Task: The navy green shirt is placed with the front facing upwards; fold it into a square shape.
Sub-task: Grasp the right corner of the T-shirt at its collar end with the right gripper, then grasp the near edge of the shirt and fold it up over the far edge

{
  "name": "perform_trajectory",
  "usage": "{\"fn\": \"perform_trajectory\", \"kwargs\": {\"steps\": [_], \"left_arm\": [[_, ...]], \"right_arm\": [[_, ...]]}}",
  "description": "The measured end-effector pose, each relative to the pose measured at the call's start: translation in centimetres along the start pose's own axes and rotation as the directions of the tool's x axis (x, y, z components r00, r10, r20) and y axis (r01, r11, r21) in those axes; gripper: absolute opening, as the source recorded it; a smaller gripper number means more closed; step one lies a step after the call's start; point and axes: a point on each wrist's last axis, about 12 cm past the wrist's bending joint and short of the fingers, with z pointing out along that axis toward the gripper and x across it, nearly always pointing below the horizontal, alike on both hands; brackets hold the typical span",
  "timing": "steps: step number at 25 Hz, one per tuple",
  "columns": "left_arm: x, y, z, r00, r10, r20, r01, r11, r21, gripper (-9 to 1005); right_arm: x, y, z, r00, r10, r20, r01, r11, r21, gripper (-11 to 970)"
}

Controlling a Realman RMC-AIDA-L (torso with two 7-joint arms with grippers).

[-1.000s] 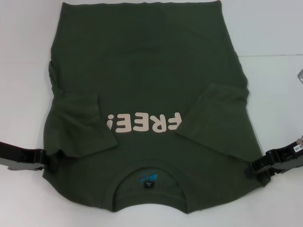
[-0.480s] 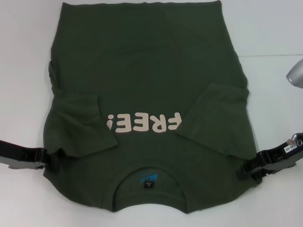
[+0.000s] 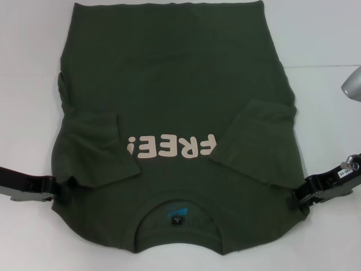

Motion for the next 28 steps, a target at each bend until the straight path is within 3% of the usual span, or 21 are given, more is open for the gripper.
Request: {"fn": "perform_trajectory", "kwargs": {"steps": [9, 15, 23, 28], "left_arm": [[0.0, 0.0, 0.0, 1.0, 0.002, 0.001, -0.002, 1.0, 0.0, 76], [0.0, 0.0, 0.0, 1.0, 0.003, 0.001, -0.003, 1.0, 0.0, 76], [0.1, 0.0, -0.2, 1.0, 0.011, -0.006, -0.011, 1.0, 0.009, 75], [0.3, -0.1, -1.0, 1.0, 0.008, -0.011, -0.007, 0.998, 0.067, 75]], "right_arm": [[0.0, 0.1, 0.2, 1.0, -0.014, -0.018, 0.014, 1.0, 0.017, 205], [-0.2, 0.2, 0.1, 1.0, -0.024, -0.013, 0.024, 1.0, 0.019, 36], [-0.1, -0.2, -0.4, 0.999, -0.038, -0.008, 0.038, 0.999, 0.016, 34], [0.4, -0.4, -1.3, 0.998, -0.057, -0.028, 0.056, 0.998, -0.023, 33]]}}
